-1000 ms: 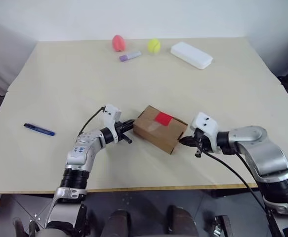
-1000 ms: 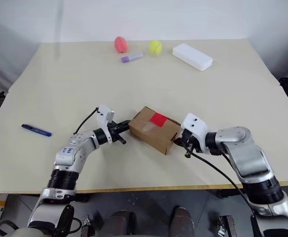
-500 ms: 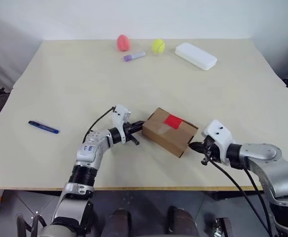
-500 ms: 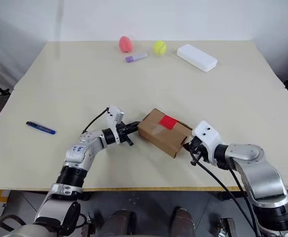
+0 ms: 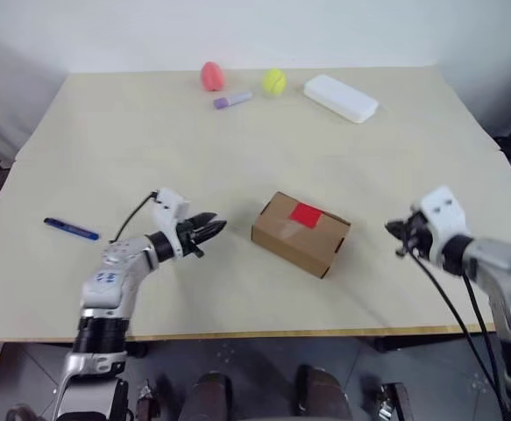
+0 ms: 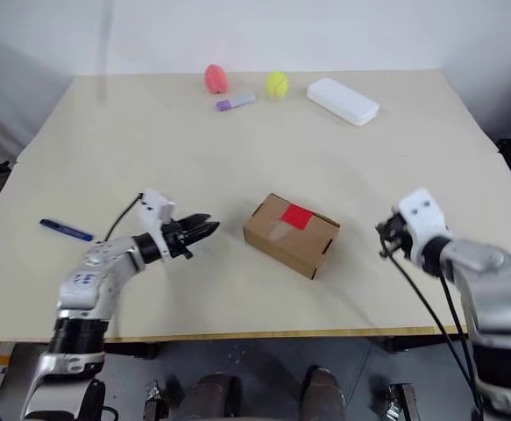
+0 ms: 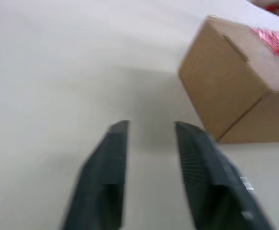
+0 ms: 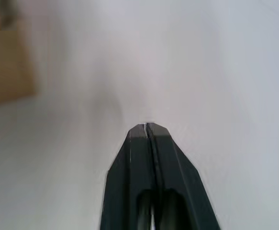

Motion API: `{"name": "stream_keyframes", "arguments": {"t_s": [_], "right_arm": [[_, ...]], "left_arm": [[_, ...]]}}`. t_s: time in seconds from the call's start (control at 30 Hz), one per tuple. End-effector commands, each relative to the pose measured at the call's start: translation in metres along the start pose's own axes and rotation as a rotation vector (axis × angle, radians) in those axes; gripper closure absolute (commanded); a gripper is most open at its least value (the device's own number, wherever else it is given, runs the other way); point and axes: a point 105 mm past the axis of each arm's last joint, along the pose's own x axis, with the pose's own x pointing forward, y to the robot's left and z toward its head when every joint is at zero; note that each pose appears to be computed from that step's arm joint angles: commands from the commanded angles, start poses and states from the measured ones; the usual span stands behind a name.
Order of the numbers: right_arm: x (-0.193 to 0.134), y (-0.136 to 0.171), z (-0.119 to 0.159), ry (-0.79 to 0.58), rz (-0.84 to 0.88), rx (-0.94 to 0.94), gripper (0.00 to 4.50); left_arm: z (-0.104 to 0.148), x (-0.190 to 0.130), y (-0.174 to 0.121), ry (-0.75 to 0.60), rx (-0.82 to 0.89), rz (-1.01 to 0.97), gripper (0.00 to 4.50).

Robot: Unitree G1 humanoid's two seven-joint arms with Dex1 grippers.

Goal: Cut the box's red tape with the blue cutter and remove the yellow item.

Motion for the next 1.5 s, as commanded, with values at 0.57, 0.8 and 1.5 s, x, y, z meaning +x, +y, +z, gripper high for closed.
{"name": "stream_keyframes", "arguments": {"t_s": [0.57, 0.8, 1.5], "right_arm": [[0.073, 0.018, 0.097, -0.357, 0.2, -0.059, 0.03], [0.085, 0.032, 0.114, -0.428, 0.261, -0.079, 0.03], [0.091, 0.044, 0.124, -0.451, 0.302, -0.083, 0.03]], "left_arm": [[0.028, -0.156, 0.0, -0.128, 0.003, 0.488, 0.0], [0.029, -0.173, 0.005, -0.188, -0.033, 0.671, 0.0], [0.003, -0.17, 0.075, -0.129, -0.236, 1.554, 0.0]]}}
